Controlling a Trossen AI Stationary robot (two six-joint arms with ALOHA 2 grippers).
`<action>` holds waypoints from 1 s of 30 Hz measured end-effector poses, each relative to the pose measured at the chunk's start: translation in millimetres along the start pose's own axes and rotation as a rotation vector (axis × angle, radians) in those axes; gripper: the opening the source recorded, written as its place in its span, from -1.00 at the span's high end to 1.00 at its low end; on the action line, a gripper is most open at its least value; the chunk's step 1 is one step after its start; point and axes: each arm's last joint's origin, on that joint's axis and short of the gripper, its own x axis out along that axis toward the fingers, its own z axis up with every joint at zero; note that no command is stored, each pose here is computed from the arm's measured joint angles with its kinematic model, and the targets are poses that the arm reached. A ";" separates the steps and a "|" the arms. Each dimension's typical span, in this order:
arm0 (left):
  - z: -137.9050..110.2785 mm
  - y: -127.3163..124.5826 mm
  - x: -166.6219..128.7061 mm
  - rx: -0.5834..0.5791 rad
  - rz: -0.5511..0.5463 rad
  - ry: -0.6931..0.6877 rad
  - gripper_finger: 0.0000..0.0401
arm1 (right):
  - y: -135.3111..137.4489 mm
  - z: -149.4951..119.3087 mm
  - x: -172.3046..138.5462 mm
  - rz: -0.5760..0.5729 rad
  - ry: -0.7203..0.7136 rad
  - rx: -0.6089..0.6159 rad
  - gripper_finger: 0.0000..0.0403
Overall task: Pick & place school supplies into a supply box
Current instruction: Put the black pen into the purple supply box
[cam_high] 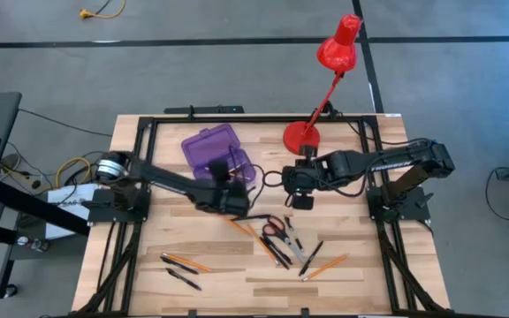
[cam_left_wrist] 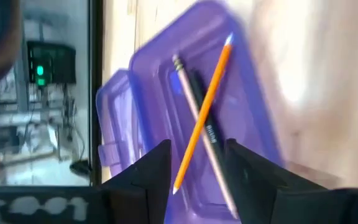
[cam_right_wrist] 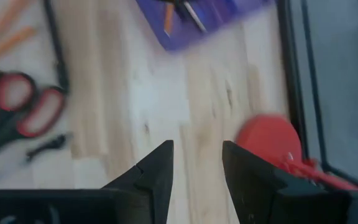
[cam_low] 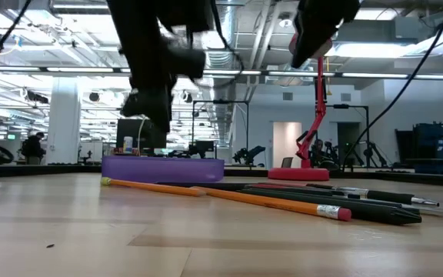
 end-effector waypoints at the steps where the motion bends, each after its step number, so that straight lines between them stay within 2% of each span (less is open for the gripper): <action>1: -1.5 -0.9 -9.6 0.004 -0.007 -0.027 0.33 | 1.9 2.7 -0.6 0.018 -0.027 -0.019 0.35; 6: -11.8 -11.4 -57.0 0.009 -0.066 -0.166 0.35 | 13.1 19.8 -0.7 0.146 -0.182 -0.080 0.35; 8: -17.6 -17.6 -74.4 0.021 -0.091 -0.218 0.35 | 19.4 25.2 7.0 0.191 -0.195 -0.098 0.35; 13: -36.4 -38.3 -110.1 0.027 -0.113 -0.315 0.35 | 43.3 38.1 52.5 0.264 -0.146 -0.177 0.35; 17: -58.2 -50.6 -130.2 -0.014 -0.081 -0.345 0.35 | 61.8 41.9 93.7 0.273 -0.086 -0.246 0.35; 20: -77.8 -58.7 -142.7 -0.051 -0.063 -0.351 0.35 | 66.6 43.8 114.7 0.293 -0.070 -0.239 0.35; 22: -90.1 -65.1 -149.6 -0.090 -0.065 -0.369 0.36 | 68.1 45.5 126.8 0.347 -0.076 -0.226 0.35; 25: -108.3 -72.4 -161.6 -0.133 -0.057 -0.421 0.36 | 70.4 49.3 139.0 0.411 -0.108 -0.210 0.35; 30: -130.7 -78.0 -177.3 -0.220 -0.053 -0.520 0.36 | 74.8 54.2 152.8 0.435 -0.152 -0.188 0.35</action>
